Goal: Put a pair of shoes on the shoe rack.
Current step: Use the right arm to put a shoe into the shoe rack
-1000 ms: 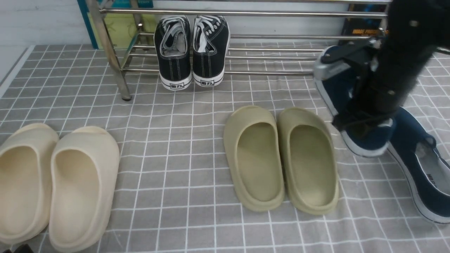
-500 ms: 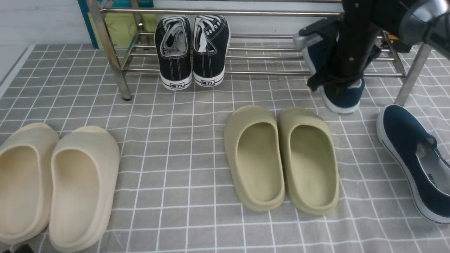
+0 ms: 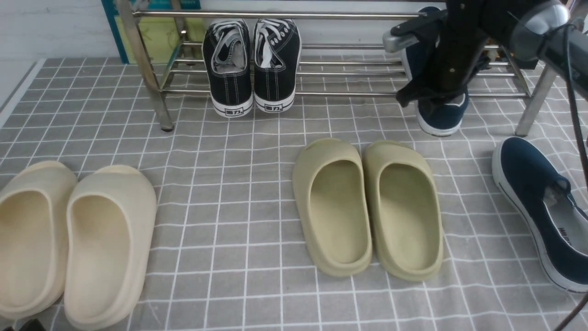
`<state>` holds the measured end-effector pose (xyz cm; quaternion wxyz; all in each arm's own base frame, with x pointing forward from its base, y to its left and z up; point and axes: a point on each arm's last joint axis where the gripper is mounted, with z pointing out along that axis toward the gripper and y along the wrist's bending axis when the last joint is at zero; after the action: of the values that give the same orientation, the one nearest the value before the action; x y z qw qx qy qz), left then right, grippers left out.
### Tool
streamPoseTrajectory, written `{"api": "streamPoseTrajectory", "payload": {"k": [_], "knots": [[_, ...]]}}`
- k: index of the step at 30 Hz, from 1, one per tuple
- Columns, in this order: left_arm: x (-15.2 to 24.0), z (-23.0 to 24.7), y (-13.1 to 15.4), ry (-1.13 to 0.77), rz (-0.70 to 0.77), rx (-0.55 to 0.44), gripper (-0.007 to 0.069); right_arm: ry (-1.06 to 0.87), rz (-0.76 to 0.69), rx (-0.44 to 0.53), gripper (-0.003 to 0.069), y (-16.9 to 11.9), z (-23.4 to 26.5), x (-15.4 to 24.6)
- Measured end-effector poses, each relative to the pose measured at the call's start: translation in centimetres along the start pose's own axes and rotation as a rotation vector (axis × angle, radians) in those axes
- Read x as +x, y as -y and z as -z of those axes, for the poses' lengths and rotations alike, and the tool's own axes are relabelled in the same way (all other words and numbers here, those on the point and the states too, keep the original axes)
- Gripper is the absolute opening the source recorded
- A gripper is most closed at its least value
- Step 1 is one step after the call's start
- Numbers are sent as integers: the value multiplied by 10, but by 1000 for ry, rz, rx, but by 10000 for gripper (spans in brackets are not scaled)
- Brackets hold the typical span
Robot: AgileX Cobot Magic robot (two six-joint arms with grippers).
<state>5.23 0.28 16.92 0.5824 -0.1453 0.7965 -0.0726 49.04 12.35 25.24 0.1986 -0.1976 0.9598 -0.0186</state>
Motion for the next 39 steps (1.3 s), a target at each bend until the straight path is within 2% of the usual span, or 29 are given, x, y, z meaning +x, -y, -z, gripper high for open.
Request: {"api": "streamPoseTrajectory", "payload": {"k": [6,7,9,12,15,18,21,23,27,32,39], "knots": [[0,0,0,0,0,0,237,57,-19,4,363,8,32,-2],[0,0,0,0,0,0,237,57,-19,3,370,8,34,-2],[0,0,0,0,0,0,237,93,-28,-6,427,9,62,0],[0,0,0,0,0,0,237,136,-36,-20,435,8,93,4],[0,0,0,0,0,0,237,135,-34,-30,402,6,116,18],[0,0,0,0,0,0,238,83,-15,-37,307,2,125,41],[0,0,0,0,0,0,239,3,-10,-51,223,-1,111,58],[0,0,0,0,0,0,239,-85,-8,-66,133,-5,85,73],[0,0,0,0,0,0,239,-59,10,-25,22,-5,42,78],[0,0,0,0,0,0,239,87,23,28,-3,-1,17,64],[0,0,0,0,0,0,239,239,21,48,-3,0,13,49]]}}
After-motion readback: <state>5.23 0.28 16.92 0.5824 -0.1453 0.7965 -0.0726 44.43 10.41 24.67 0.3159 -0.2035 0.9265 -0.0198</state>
